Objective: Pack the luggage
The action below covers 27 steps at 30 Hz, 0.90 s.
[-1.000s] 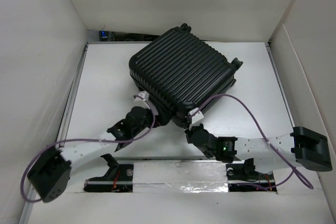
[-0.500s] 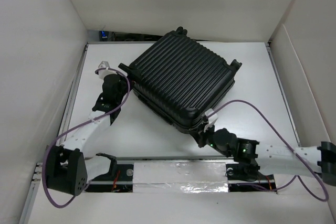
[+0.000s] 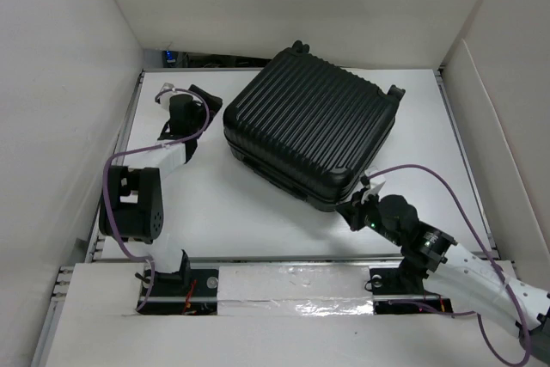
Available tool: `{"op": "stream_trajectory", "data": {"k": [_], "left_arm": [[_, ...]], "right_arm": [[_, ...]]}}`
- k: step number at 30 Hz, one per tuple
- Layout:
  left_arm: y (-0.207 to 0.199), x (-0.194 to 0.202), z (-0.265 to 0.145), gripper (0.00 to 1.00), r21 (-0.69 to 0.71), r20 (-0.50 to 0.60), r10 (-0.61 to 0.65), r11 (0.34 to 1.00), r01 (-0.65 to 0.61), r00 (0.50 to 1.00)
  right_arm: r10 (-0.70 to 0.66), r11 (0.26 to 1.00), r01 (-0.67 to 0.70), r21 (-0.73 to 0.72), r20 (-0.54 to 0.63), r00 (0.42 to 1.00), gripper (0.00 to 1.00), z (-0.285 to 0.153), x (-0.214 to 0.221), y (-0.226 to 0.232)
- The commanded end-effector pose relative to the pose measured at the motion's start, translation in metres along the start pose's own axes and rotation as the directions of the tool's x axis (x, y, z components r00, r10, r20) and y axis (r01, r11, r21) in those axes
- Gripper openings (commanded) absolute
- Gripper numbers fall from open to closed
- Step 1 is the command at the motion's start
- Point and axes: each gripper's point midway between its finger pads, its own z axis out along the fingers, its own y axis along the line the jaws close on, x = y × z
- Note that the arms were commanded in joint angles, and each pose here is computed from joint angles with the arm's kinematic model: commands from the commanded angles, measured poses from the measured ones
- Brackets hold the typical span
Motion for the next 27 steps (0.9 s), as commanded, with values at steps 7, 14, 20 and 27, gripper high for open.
{"op": "stream_trajectory", "data": {"k": [7, 14, 20, 27], "left_arm": [[-0.050, 0.085, -0.023, 0.88, 0.278, -0.145, 0.102, 0.959, -0.059, 0.984], [-0.049, 0.172, -0.063, 0.86, 0.384, -0.252, 0.222, 0.917, -0.113, 0.942], [-0.053, 0.218, -0.106, 0.85, 0.453, -0.301, 0.265, 0.885, -0.106, 0.916], [-0.051, 0.216, -0.123, 0.83, 0.471, -0.280, 0.280, 0.874, -0.123, 0.918]], "right_arm": [[0.017, 0.995, -0.034, 0.092, 0.175, 0.985, 0.00, -0.006, -0.093, -0.045], [-0.005, 0.968, -0.006, -0.252, -0.044, 0.999, 0.00, 0.015, -0.036, 0.030], [-0.041, 0.955, 0.015, -0.296, -0.082, 0.996, 0.00, 0.015, -0.025, 0.069], [0.060, 0.975, -0.059, -0.215, -0.001, 0.998, 0.00, 0.030, -0.054, 0.069]]}}
